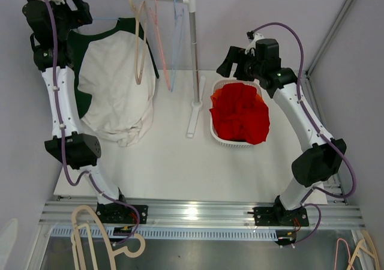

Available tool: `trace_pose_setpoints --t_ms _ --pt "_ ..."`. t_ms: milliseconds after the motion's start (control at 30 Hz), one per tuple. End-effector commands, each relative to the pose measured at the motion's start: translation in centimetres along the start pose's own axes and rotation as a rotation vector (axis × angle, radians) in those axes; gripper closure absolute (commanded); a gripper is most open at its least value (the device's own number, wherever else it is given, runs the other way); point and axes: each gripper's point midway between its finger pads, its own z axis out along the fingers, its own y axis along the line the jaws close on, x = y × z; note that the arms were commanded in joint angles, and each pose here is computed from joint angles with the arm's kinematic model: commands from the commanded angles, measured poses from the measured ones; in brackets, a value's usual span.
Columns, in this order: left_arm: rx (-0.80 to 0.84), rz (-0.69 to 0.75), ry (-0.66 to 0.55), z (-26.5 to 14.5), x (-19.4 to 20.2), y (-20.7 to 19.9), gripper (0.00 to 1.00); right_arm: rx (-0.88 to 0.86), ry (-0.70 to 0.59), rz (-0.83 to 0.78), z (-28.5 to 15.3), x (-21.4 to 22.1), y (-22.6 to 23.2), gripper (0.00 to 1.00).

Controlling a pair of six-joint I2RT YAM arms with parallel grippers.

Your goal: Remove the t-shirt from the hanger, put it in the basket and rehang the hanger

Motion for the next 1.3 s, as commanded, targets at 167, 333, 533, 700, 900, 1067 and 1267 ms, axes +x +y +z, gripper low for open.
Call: trace_pose_setpoints --t_ms 167,333,533,700,900,1067,1267 --pt "0.048 0.001 0.015 3.1 2.4 0.8 0.06 -0.046 -0.087 -0.009 0.2 -3.8 1.3 0.1" --pt "0.019 -0.019 0.038 3.8 3.5 1.5 0.08 -0.056 -0.083 -0.002 0.7 -3.7 1.4 0.1" --pt "0.022 -0.05 0.075 3.9 4.8 1.4 0.39 -0.052 -0.071 -0.007 0.9 -3.3 1.2 0.1" --pt "0.034 -0.076 0.086 4.0 5.2 1.1 0.72 -0.05 -0.061 -0.003 1.2 -2.8 0.8 0.1" --pt "0.039 -0.084 0.079 3.7 4.6 0.8 0.96 -0.061 -0.053 0.001 1.4 -2.5 0.9 0.1" --pt "0.048 -0.094 0.058 3.2 3.5 0.4 0.99 -0.064 -0.053 0.004 1.3 -2.3 1.0 0.1" --pt "0.089 -0.127 -0.02 2.7 0.2 -1.0 0.99 -0.069 -0.045 0.007 1.3 -1.9 1.0 0.1"
